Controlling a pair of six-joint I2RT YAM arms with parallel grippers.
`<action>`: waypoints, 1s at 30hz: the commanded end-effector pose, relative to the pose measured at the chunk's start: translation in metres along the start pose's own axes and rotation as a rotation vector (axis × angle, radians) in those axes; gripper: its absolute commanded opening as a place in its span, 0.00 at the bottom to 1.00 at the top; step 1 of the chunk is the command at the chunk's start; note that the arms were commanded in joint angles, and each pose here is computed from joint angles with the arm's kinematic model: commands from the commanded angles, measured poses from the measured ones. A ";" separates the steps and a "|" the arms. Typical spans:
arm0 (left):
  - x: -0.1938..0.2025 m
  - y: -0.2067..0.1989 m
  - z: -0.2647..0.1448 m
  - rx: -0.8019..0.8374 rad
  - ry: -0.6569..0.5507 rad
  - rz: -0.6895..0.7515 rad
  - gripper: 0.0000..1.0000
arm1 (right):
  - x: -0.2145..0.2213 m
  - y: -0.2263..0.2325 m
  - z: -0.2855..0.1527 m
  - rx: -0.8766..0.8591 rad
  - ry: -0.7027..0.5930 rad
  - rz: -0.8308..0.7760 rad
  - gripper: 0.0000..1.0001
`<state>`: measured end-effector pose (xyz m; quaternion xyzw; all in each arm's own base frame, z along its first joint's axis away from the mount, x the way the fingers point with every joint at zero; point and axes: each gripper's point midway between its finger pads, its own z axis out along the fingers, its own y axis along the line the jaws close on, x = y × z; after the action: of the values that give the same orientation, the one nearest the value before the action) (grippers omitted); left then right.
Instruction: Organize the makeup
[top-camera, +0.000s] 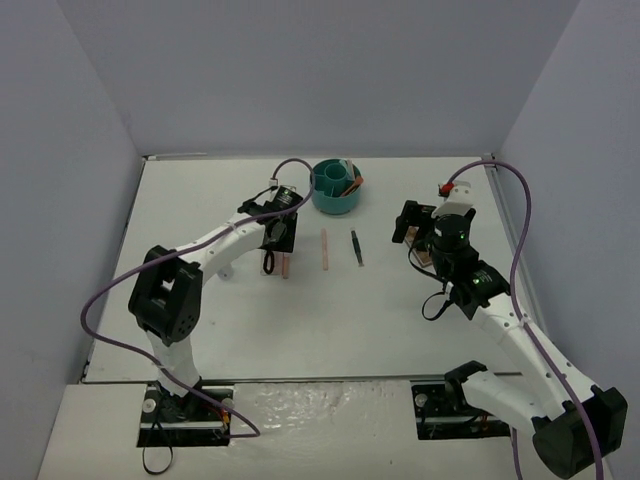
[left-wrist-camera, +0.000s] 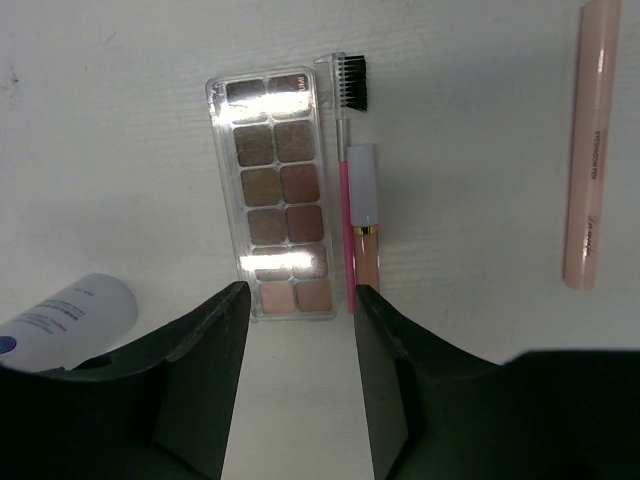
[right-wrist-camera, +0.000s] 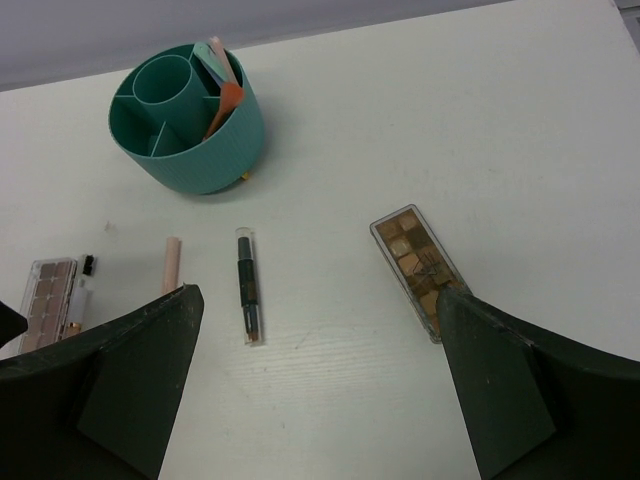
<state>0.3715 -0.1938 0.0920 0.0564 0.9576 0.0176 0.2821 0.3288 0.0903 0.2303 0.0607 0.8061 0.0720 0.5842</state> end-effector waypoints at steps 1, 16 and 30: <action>-0.041 -0.007 -0.005 0.002 -0.116 -0.033 0.35 | -0.014 0.004 -0.002 -0.023 -0.049 0.025 1.00; -0.021 -0.013 0.039 -0.029 -0.037 -0.010 0.27 | -0.013 0.001 -0.001 -0.013 -0.052 0.025 1.00; -0.021 -0.024 0.044 0.014 -0.033 -0.024 0.22 | -0.011 0.001 0.001 -0.009 -0.049 0.023 1.00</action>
<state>0.3922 -0.2033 0.0369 0.0596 0.9641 0.0424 0.2552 0.3269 0.0890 0.2236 0.0593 0.8110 0.0703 0.5778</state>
